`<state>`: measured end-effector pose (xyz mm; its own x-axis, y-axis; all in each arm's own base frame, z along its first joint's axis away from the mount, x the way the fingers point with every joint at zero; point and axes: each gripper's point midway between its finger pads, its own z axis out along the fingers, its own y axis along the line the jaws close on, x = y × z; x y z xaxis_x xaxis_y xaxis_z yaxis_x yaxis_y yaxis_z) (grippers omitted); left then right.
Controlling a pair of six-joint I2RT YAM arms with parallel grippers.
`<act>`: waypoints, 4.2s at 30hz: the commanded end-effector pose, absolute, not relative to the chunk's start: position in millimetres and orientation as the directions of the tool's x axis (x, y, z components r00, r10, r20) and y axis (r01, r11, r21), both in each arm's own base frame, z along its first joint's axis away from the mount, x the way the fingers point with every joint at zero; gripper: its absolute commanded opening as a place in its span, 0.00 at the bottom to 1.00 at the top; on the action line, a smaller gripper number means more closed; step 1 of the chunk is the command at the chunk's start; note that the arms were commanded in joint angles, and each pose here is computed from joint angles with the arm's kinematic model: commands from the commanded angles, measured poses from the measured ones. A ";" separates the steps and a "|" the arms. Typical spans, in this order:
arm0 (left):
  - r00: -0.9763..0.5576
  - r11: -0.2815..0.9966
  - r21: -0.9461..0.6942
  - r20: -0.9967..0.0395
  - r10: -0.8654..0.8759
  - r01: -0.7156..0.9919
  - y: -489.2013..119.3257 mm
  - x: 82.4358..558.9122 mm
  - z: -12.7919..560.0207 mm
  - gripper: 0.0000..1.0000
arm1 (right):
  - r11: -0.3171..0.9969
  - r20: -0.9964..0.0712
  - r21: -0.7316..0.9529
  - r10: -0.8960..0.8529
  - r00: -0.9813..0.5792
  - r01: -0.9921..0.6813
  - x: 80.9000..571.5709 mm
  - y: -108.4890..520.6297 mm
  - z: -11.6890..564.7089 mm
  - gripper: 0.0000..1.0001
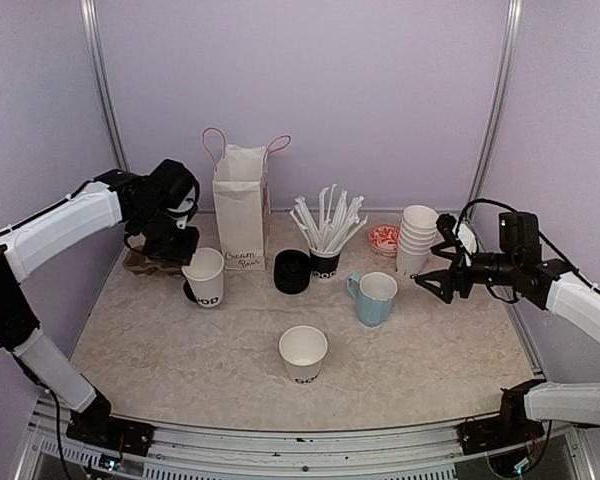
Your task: Pack the takeout coffee
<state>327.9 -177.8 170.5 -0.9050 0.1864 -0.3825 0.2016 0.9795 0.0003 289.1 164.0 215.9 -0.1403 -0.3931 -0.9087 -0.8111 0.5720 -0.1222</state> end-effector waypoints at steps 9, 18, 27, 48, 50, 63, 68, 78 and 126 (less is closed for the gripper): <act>-0.862 0.967 -0.004 -0.452 -0.228 -0.254 -10.8 347.3 180.8 0.00 | 0.561 -0.913 -0.136 -0.390 -0.115 -0.817 287.9 163.5 219.2 0.77; -0.837 0.936 -0.085 -0.427 -0.343 -0.340 26.9 369.0 141.5 0.01 | 0.551 -0.912 -0.127 -0.392 -0.122 -0.825 285.4 164.6 216.5 0.78; -0.841 0.927 -0.078 -0.400 -0.365 -0.366 34.9 373.5 133.0 0.21 | 0.549 -0.911 -0.128 -0.394 -0.121 -0.826 286.5 164.9 215.8 0.77; -0.786 0.923 0.088 -0.497 0.367 0.376 -173.2 368.2 151.7 0.30 | 0.487 -0.912 -0.133 -0.402 -0.086 -0.863 273.6 170.8 217.0 0.79; -0.784 0.912 0.116 -0.476 0.399 0.394 -179.4 370.9 137.6 0.31 | 0.475 -0.912 -0.132 -0.402 -0.081 -0.870 271.6 172.0 216.8 0.79; -0.842 0.905 0.210 -0.335 0.422 0.370 -175.8 384.5 66.0 0.38 | 0.461 -0.909 -0.120 -0.408 -0.090 -0.879 270.8 173.3 211.7 0.79; -0.854 0.911 0.205 -0.322 0.409 0.359 -171.9 388.2 57.1 0.33 | 0.459 -0.907 -0.117 -0.411 -0.093 -0.880 271.8 173.6 209.8 0.79; -0.867 0.917 0.210 -0.308 0.391 0.339 -163.6 392.5 47.5 0.24 | 0.456 -0.904 -0.106 -0.414 -0.105 -0.884 273.1 174.1 205.3 0.79; -0.531 -0.220 -0.492 -0.827 -0.184 0.842 -385.1 193.6 427.6 0.07 | 0.129 -0.985 -0.051 -0.168 0.029 -0.990 255.6 322.1 399.8 0.94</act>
